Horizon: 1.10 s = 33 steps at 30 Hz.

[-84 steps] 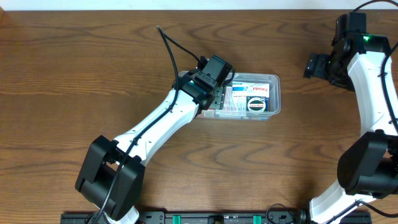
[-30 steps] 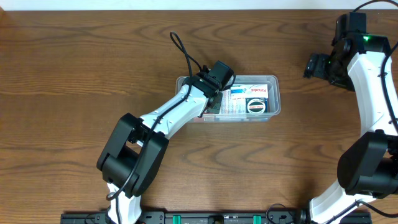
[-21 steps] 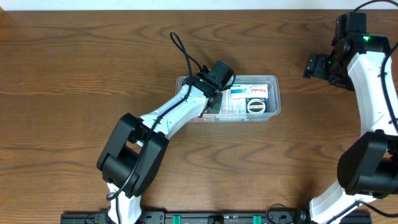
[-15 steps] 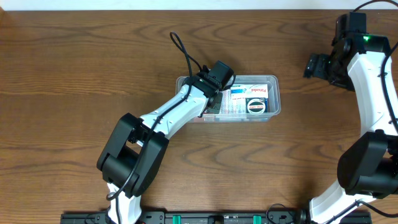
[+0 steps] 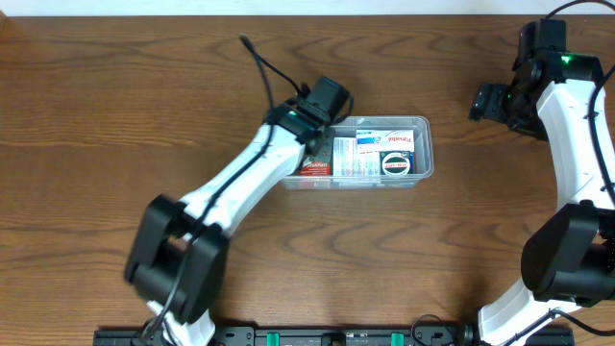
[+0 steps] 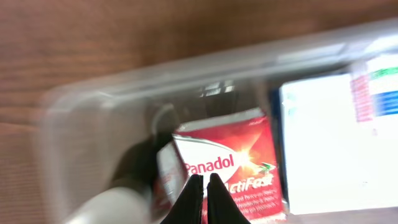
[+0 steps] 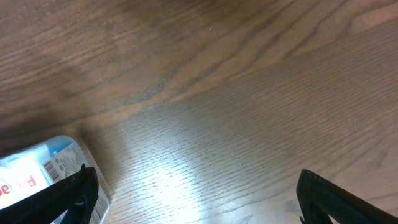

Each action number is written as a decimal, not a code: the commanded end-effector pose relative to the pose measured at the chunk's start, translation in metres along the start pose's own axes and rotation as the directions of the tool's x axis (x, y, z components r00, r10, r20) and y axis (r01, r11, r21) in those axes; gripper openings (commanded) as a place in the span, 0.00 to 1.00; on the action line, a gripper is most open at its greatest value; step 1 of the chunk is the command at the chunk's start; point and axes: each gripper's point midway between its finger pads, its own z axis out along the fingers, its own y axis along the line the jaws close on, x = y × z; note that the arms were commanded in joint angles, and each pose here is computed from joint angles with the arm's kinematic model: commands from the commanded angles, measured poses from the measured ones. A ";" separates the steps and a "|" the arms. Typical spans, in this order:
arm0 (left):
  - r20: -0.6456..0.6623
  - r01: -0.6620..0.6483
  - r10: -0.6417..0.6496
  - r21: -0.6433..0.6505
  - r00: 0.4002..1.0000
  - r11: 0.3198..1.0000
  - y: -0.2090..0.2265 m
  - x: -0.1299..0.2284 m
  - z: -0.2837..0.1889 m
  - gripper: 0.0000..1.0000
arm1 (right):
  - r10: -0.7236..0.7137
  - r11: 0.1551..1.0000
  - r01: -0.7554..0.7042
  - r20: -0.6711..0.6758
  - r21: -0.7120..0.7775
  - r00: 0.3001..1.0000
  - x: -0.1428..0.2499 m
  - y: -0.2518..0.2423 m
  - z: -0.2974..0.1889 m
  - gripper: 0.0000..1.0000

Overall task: Pack container
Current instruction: 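Open the left gripper and raise it back to the left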

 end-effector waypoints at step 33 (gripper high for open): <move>0.249 0.487 -0.434 -0.220 0.866 0.845 0.253 -0.031 -0.099 0.98 | -0.008 1.000 0.008 0.015 0.007 1.000 -0.004 -0.002 -0.003 0.99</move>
